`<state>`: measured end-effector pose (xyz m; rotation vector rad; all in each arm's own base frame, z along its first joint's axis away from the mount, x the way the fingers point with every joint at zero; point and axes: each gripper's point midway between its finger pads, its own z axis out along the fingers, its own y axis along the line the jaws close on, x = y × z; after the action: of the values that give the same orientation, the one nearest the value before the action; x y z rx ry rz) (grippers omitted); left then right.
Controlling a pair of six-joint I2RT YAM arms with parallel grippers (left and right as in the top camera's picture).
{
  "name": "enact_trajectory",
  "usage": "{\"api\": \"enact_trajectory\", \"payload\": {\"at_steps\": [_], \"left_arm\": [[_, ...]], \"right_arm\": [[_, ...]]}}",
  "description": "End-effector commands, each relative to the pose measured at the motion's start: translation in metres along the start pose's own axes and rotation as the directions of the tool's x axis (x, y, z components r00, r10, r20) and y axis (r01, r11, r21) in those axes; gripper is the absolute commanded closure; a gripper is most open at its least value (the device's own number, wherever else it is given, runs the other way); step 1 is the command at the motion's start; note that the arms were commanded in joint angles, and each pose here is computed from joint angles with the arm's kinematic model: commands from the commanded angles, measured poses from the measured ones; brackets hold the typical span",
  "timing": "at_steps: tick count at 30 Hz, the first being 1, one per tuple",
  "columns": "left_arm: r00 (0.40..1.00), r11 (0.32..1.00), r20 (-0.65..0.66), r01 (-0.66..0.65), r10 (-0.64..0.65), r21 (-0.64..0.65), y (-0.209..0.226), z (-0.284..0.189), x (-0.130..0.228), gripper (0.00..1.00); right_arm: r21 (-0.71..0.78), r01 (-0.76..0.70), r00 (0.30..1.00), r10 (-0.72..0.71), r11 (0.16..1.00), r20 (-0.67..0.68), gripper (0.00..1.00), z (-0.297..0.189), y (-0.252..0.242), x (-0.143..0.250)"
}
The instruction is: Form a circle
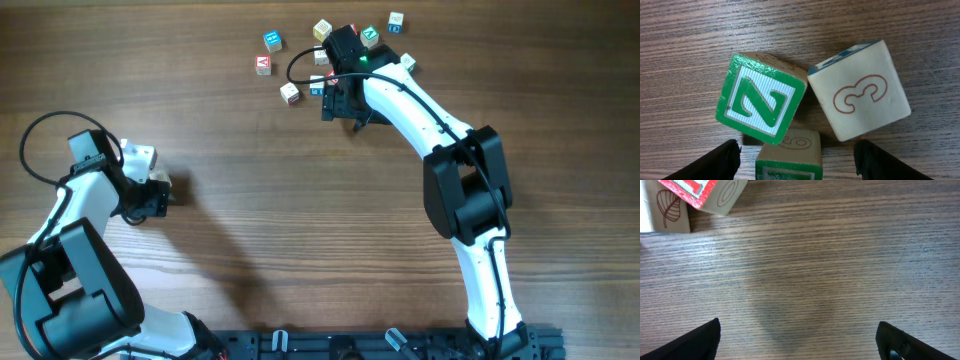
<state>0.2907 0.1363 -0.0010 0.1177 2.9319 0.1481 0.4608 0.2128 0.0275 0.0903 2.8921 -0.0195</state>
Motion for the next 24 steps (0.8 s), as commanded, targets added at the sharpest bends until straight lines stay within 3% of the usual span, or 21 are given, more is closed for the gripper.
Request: {"api": "enact_trajectory", "payload": {"at_steps": [1, 24], "left_arm": [[0.999, 1.0, -0.037, -0.006, 0.007, 0.028, -0.006, 0.012, 0.009, 0.22], [0.995, 0.999, -0.1, -0.001, 0.006, 0.051, -0.012, 0.009, 0.025, 0.41]], "right_arm": [[-0.027, 0.0, 1.0, 0.001, 1.0, 0.025, 0.0, -0.016, 0.004, -0.005], [-0.044, -0.001, 0.999, 0.002, 0.999, 0.032, 0.0, -0.016, 0.007, -0.007]]}}
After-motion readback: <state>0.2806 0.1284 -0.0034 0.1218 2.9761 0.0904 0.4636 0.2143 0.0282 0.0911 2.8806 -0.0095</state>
